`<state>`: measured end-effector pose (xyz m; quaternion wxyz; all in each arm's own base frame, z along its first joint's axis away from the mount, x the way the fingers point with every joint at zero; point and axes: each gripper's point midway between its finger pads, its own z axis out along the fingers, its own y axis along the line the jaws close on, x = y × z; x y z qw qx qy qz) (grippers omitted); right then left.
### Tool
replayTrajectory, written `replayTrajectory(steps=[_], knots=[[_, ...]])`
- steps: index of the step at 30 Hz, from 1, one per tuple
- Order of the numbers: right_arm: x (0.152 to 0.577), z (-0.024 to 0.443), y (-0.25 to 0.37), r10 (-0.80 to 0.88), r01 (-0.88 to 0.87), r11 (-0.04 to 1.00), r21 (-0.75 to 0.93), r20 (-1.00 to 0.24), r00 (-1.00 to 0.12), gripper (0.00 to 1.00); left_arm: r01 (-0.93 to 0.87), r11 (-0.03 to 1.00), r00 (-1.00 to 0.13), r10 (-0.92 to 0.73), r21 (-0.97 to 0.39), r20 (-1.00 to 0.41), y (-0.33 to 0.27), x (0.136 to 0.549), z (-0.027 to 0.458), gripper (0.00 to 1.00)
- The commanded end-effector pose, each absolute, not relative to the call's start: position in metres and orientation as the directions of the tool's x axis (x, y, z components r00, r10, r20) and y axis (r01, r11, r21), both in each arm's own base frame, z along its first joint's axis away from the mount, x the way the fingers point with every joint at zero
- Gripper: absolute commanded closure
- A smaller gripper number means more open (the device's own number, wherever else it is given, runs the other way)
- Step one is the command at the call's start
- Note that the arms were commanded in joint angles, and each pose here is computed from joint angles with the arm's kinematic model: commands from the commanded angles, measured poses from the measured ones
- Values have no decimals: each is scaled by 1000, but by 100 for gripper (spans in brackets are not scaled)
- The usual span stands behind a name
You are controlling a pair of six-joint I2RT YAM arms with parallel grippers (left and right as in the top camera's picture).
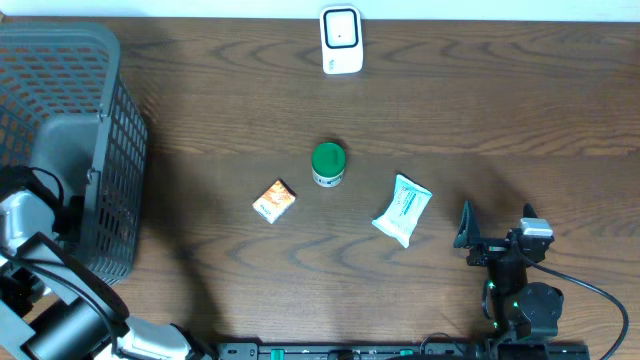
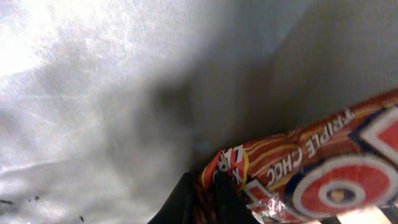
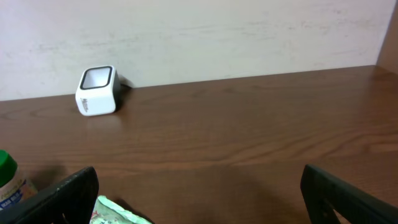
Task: Scan the item barcode
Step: 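Lift the Top bar out of the basket with the left gripper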
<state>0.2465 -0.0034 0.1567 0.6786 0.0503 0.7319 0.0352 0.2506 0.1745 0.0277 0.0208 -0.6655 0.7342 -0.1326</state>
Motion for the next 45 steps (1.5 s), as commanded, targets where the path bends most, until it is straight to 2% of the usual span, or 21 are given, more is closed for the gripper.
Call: replayTrajectory(steps=[1, 6, 11, 17, 20, 25, 27, 30, 33, 45], knots=[[246, 156, -1, 111, 13, 994, 110, -991, -78, 1, -929, 75, -116, -989, -363, 93, 189, 271, 71, 93], [246, 156, -1, 111, 13, 994, 110, -991, -78, 1, -855, 121, -75, -991, -504, -110, 216, 278, 153, 93], [246, 156, -1, 111, 13, 994, 110, -991, -78, 1, -768, 207, -27, -956, -607, -292, 215, 270, 233, 93], [246, 156, -1, 111, 13, 994, 110, -991, -78, 1, -678, 302, 9, -908, -670, -419, 194, 255, 291, 93], [246, 156, -1, 111, 13, 994, 110, -991, -78, 1, -593, 411, 1, -859, -693, -511, 177, 250, 326, 93], [246, 156, -1, 111, 13, 994, 110, -991, -78, 1, -484, 535, 45, -775, -692, -630, 149, 234, 374, 93], [246, 156, -1, 111, 13, 994, 110, -991, -78, 1, -380, 603, 14, -754, -701, -657, 119, 233, 394, 93], [246, 156, -1, 111, 13, 994, 110, -991, -78, 1, -282, 652, -62, -744, -704, -665, 84, 234, 401, 93], [246, 156, -1, 111, 13, 994, 110, -991, -78, 1, -216, 736, -139, -674, -642, -726, 58, 235, 401, 93], [246, 156, -1, 111, 13, 994, 110, -991, -78, 1, -263, 838, -243, -537, -478, -808, 29, 250, 380, 93]])
